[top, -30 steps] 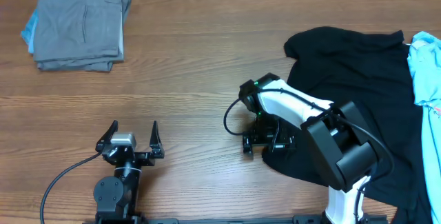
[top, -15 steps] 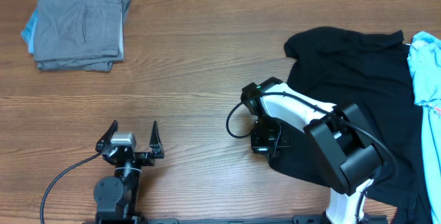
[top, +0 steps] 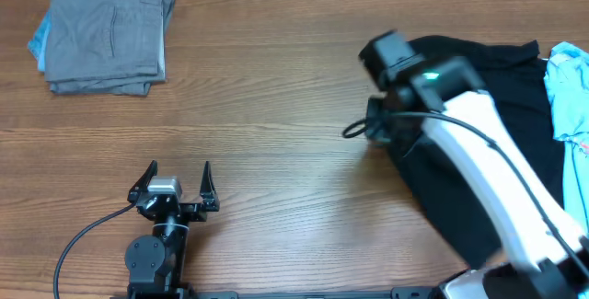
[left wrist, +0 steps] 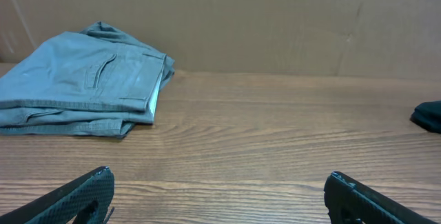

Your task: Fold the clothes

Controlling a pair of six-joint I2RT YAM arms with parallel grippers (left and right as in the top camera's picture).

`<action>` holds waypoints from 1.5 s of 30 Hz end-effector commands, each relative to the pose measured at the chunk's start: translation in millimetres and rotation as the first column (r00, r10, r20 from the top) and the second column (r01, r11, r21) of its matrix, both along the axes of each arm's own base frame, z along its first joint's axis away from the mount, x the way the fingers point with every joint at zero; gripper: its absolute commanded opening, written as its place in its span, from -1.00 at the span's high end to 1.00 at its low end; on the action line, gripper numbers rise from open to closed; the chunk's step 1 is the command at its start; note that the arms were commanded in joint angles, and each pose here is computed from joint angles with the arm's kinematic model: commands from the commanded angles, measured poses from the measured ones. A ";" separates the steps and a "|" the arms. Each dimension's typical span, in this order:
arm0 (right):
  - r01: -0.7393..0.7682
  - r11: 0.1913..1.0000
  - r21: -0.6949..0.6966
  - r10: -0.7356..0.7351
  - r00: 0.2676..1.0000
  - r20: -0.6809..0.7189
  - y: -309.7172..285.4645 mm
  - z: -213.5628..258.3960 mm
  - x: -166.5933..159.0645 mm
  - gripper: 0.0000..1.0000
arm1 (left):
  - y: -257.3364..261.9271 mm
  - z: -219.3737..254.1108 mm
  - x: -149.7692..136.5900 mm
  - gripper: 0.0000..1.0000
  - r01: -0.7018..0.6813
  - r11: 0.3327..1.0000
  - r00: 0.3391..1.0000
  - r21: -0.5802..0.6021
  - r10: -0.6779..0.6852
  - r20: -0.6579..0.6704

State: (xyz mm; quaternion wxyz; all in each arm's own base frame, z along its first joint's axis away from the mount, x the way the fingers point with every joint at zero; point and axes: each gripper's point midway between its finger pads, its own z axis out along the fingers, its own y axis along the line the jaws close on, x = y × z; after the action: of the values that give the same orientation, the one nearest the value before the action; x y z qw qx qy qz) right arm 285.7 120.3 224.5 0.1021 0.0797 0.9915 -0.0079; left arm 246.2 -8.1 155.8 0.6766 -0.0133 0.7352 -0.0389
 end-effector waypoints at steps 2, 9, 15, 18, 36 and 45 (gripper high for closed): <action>-0.029 0.999 0.042 0.018 0.968 0.252 -5.5 88.5 13.1 0.93 | 2.6 0.1 -0.2 -1.00 -0.010 1.000 1.000 0.018 0.010 0.005; -0.121 0.986 0.117 0.042 0.851 0.524 -1.7 183.2 20.7 0.93 | 2.6 0.1 -0.2 -0.99 -0.010 1.000 1.000 0.018 0.010 0.005; -0.130 0.982 0.138 -0.006 0.708 0.707 -10.2 247.3 26.7 0.93 | 2.6 0.1 -0.2 -1.00 -0.010 1.000 1.000 0.018 0.010 0.005; -0.144 0.982 0.119 -0.004 0.623 0.782 -17.3 276.9 29.8 0.93 | 2.6 0.1 -0.2 -1.00 -0.010 1.000 1.000 0.018 0.010 0.005; 0.069 0.997 0.031 -0.047 0.257 0.965 -75.2 377.4 48.2 0.93 | 2.6 0.1 -0.2 -1.00 -0.010 1.000 1.000 0.018 0.010 0.005; 0.059 0.997 0.056 -0.063 0.127 0.990 -74.4 410.6 48.1 0.92 | 2.6 0.0 -0.2 -1.00 -0.010 1.000 1.000 0.018 0.010 0.005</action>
State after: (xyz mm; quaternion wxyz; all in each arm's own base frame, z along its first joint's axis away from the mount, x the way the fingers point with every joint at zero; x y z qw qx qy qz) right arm 349.2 53.3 611.7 0.7035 0.1034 0.7019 0.0416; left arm 246.3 -8.0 155.9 0.6768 -0.0134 0.7350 -0.0388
